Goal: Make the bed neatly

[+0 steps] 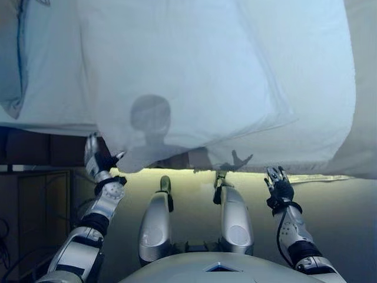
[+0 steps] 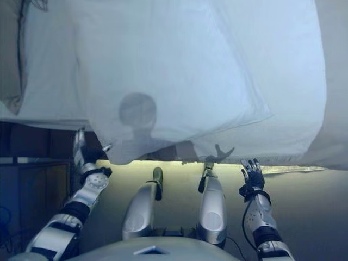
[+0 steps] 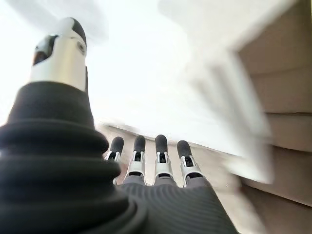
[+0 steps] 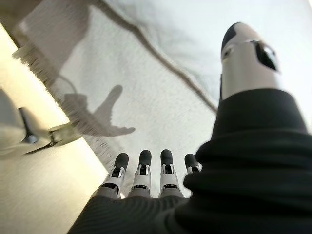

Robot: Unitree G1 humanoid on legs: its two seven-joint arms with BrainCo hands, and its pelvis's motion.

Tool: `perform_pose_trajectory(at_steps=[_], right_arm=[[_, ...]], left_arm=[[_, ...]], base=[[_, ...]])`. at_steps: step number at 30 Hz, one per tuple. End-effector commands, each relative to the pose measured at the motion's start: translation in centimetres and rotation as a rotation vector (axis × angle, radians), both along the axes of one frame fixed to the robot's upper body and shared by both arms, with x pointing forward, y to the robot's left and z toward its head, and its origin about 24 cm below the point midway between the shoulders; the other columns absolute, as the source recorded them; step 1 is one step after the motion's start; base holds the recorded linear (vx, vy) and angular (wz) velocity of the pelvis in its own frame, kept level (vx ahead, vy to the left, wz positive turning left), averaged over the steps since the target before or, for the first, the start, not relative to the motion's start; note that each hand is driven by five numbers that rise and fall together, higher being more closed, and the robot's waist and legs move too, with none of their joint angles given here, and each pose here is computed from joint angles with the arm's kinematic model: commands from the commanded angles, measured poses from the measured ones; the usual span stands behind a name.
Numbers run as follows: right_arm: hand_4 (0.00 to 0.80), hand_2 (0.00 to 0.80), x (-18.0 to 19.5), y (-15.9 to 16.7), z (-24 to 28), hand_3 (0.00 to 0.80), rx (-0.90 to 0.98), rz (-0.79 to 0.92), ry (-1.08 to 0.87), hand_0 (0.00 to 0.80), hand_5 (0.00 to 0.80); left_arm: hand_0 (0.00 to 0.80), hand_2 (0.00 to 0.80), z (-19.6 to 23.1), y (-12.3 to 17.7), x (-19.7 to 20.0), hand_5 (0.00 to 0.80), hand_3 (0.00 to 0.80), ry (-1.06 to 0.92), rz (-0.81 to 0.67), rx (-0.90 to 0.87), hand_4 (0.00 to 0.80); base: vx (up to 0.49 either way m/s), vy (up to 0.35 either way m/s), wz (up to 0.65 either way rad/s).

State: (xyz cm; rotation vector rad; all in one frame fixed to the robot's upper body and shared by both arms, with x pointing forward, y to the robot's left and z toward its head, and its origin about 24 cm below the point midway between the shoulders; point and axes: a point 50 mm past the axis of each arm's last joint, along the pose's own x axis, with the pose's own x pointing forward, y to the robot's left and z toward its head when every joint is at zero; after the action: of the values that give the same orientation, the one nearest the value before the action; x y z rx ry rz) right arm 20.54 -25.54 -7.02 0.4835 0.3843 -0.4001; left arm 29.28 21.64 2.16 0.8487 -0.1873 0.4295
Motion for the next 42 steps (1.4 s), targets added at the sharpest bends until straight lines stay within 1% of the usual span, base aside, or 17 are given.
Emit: perform_pose_trajectory(at_steps=[1,3,6,12,15,19,24,27,31,32,33,34,35,42], right_arm=[[0.000,0.000,0.6,0.1,1.2,0.000,-0.003,0.012,-0.083,0.000,0.000],[0.000,0.000,0.9,0.2,1.4,0.000,-0.002,0.014,-0.088,0.000,0.000],[0.000,0.000,1.6,1.0,1.9,0.000,-0.002,0.025,-0.108,0.000,0.000],[0.000,0.000,2.0,1.1,2.8,0.000,-0.020,0.050,-0.141,0.000,0.000],[0.000,0.000,2.4,0.8,3.2,0.000,-0.022,0.063,-0.164,0.000,0.000],[0.000,0.000,2.6,0.7,3.7,0.000,-0.024,0.067,-0.178,0.000,0.000],[0.000,0.000,3.1,0.6,4.4,0.000,-0.030,0.063,-0.217,0.000,0.000],[0.000,0.000,3.8,0.8,5.1,0.000,-0.030,0.062,-0.258,0.000,0.000],[0.000,0.000,4.6,1.4,6.0,0.000,-0.023,0.064,-0.317,0.000,0.000],[0.000,0.000,4.8,1.7,6.3,0.000,-0.018,0.064,-0.331,0.000,0.000],[0.000,0.000,4.8,1.8,6.4,0.000,-0.017,0.063,-0.336,0.000,0.000],[0.000,0.000,4.9,2.0,6.5,0.000,-0.017,0.063,-0.339,0.000,0.000],[0.000,0.000,5.0,2.2,6.7,0.000,-0.017,0.064,-0.342,0.000,0.000],[0.000,0.000,4.7,2.4,6.6,0.000,-0.016,0.063,-0.334,0.000,0.000]], left_arm=[[0.000,0.000,3.9,-1.7,2.0,0.000,0.000,-0.179,-0.122,0.094,0.000],[0.000,0.000,5.1,-3.3,2.6,0.000,0.000,-0.229,-0.192,0.156,0.000],[0.000,0.000,6.9,-5.1,3.4,0.000,0.000,-0.302,-0.242,0.226,0.000],[0.000,0.000,9.5,-6.3,4.6,0.000,0.000,-0.379,-0.282,0.398,0.000],[0.000,0.000,10.2,-6.2,5.5,0.000,0.000,-0.374,-0.249,0.460,0.000],[0.000,0.000,10.4,-5.3,6.1,0.000,0.000,-0.359,-0.197,0.516,0.000],[0.000,0.000,11.2,-5.3,7.0,0.000,0.000,-0.350,-0.241,0.635,0.000],[0.000,0.000,12.3,-5.4,7.6,0.000,0.000,-0.368,-0.231,0.659,0.000],[0.000,0.000,12.5,-5.3,7.9,0.000,0.000,-0.358,-0.209,0.688,0.000],[0.154,0.154,12.4,-5.1,8.1,0.154,0.154,-0.338,-0.197,0.689,0.154],[0.483,0.483,12.4,-5.0,8.2,0.483,0.483,-0.330,-0.188,0.685,0.483],[0.715,0.715,12.4,-4.9,8.2,0.715,0.715,-0.323,-0.183,0.679,0.715],[0.800,0.800,12.3,-4.9,8.3,0.800,0.800,-0.316,-0.181,0.670,0.800],[0.800,0.800,11.8,-5.3,8.1,0.800,0.800,-0.308,-0.198,0.657,0.800]], base=[[-0.081,-0.021,-0.04],[-0.077,-0.025,-0.07],[-0.092,-0.027,-0.23],[-0.074,-0.004,-0.14],[-0.063,0.030,-0.11],[-0.030,0.031,-0.09],[-0.010,0.012,-0.07],[-0.026,-0.010,0.01],[-0.046,-0.026,0.01],[0.000,0.000,0.00],[-0.017,0.010,-0.04],[-0.008,0.017,-0.04],[0.000,0.000,0.00],[0.040,0.018,-0.01]])
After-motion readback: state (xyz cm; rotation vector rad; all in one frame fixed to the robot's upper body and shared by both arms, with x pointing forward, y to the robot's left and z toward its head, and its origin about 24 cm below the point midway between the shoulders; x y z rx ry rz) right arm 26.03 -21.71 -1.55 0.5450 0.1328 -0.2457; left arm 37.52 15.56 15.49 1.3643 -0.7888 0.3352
